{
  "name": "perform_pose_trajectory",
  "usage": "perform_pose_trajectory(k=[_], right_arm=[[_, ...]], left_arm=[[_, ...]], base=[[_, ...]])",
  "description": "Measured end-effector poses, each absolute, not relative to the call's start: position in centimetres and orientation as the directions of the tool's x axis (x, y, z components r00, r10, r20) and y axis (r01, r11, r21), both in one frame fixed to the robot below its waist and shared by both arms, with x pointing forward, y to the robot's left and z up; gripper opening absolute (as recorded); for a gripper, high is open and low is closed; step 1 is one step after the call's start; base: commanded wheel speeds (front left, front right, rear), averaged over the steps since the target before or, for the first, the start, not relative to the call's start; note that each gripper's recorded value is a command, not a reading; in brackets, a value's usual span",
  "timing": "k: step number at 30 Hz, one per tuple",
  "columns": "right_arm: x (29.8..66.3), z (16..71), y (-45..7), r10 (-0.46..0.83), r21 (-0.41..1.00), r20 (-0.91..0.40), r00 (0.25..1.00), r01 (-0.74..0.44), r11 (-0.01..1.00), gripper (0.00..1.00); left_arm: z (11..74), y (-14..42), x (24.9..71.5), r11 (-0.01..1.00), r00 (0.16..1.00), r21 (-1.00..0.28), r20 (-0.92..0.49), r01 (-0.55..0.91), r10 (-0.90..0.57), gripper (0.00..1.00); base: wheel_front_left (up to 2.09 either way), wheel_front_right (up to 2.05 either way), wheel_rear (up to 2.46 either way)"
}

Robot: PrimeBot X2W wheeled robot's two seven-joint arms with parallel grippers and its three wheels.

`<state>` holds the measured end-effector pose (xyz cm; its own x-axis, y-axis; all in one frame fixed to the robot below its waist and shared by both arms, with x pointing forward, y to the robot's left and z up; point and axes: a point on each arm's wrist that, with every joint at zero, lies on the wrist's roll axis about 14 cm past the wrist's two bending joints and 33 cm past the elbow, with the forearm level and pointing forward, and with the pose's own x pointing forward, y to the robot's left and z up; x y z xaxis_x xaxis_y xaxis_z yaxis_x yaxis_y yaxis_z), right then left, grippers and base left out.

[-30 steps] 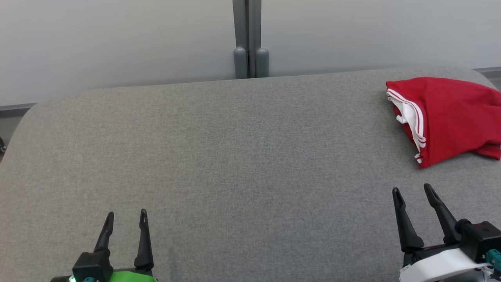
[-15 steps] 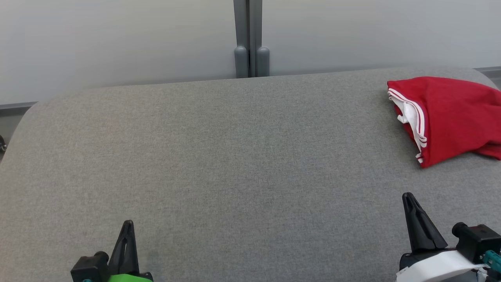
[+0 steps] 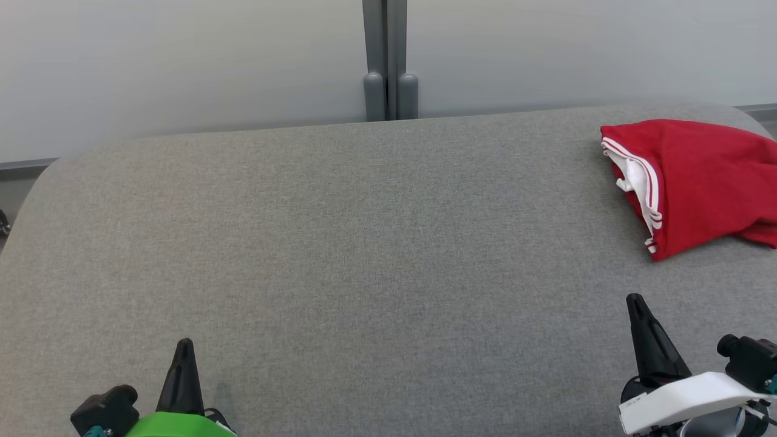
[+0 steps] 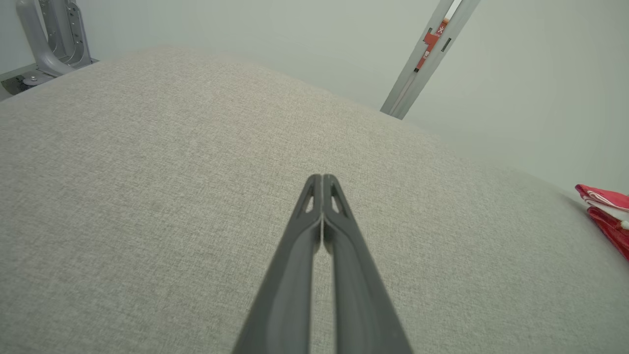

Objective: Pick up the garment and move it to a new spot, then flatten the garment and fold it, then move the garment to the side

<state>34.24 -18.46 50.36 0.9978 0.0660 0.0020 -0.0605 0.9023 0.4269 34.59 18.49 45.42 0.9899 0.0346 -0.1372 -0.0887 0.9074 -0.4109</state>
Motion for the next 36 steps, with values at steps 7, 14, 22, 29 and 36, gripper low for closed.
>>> perform_pose_trajectory(k=[7,14,22,29,36], right_arm=[[34.7,50.2,-18.7,0.053,0.526,-0.003,0.999,-0.043,0.849,0.0],[35.1,50.2,-19.0,0.042,0.61,-0.008,0.999,-0.028,0.792,0.0],[35.5,50.0,-19.2,0.032,0.693,-0.017,0.999,-0.011,0.72,0.0],[35.9,49.9,-19.3,0.026,0.754,-0.021,0.999,-0.002,0.656,0.0],[36.3,50.0,-19.5,0.021,0.807,-0.021,1.0,0.005,0.59,0.0]], left_arm=[[45.5,18.8,34.9,0.852,0.988,-0.511,-0.149,-0.115,0.044,0.0],[45.6,19.1,35.3,0.792,0.987,-0.596,-0.157,-0.132,0.046,0.0],[45.9,19.2,35.7,0.72,0.986,-0.679,-0.159,-0.142,0.045,0.0],[46.2,19.3,36.1,0.651,0.987,-0.745,-0.155,-0.145,0.042,0.0],[46.5,19.4,36.4,0.584,0.988,-0.799,-0.149,-0.142,0.036,0.0]], base=[[0.0,0.0,0.0],[0.0,0.0,0.0],[0.0,0.0,0.0],[0.0,0.0,0.0],[0.0,0.0,0.0]])
